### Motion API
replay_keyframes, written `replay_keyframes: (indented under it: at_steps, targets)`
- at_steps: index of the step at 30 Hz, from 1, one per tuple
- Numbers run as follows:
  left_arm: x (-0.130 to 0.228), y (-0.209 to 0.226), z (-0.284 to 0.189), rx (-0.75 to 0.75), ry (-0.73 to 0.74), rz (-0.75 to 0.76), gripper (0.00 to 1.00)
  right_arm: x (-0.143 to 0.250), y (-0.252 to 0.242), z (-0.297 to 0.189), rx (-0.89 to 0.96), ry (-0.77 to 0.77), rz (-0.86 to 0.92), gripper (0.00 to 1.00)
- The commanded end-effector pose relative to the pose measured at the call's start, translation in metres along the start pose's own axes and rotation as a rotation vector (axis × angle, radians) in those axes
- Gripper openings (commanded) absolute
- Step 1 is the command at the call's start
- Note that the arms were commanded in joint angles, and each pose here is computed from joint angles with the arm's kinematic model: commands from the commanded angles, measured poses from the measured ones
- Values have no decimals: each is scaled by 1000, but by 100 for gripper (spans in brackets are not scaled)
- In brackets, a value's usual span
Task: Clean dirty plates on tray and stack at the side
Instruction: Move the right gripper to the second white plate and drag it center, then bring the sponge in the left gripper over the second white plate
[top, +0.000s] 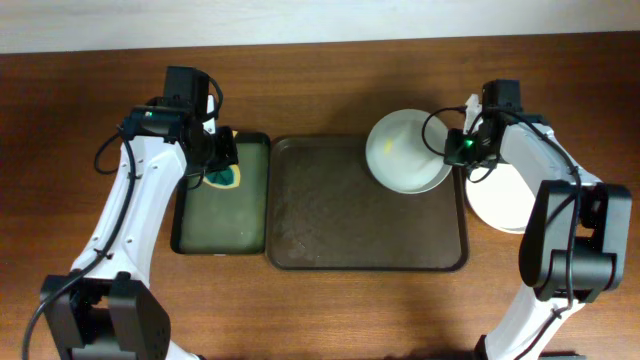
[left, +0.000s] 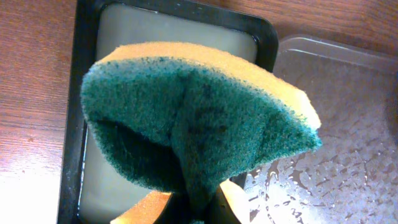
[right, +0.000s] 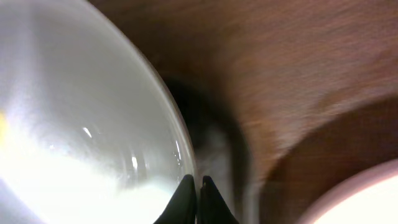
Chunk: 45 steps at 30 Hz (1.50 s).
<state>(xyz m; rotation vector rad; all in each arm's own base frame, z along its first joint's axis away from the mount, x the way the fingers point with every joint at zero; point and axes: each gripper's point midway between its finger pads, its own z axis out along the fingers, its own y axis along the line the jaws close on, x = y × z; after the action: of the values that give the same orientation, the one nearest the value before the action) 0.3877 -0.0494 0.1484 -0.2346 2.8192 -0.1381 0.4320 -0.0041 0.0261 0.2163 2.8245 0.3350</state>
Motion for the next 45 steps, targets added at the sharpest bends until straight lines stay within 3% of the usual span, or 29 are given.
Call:
replay_keyframes:
  at_steps: [1, 12, 14, 16, 20, 22, 24, 27, 30, 32, 40, 42, 45]
  targets:
    - [1, -4, -2, 14, 0, 22, 0, 10, 30, -12, -138, 54, 38, 4]
    - [3, -12, -2, 19, 2, 41, 0, 103, 77, -18, -124, 411, -5, 4]
    - [3, -12, -2, 19, 2, 41, 0, 114, 86, -19, -112, 448, -35, 20]
    - [3, -12, -2, 20, 2, 41, 0, 111, 86, -19, -91, 436, -53, 57]
    - [3, -12, -3, 20, 1, 64, 0, 87, 84, -40, -104, 402, -53, 62]
    - [4, -12, -3, 20, 3, 64, 0, 75, 83, -54, -110, 387, -75, 58]
    - [4, -13, -3, 30, 5, 63, 0, 70, 82, -64, -115, 387, -94, 47]
    - [4, -15, -3, 39, 7, 63, 0, 80, 81, -62, -119, 417, -130, 38]
    - [4, -15, -3, 39, 7, 63, 0, 88, 81, -43, -128, 405, -196, 36]
    - [4, -15, -3, 38, 7, 63, 0, 88, 82, -26, -136, 368, -230, 28]
    - [7, -14, -3, 35, 17, 63, 0, 102, 84, 11, -148, 314, -278, 21]
    - [7, -14, -3, 35, 17, 63, 0, 101, 84, 11, -148, 311, -275, 6]
    - [7, -14, -3, 35, 17, 63, 0, 91, 85, 3, -143, 295, -214, 4]
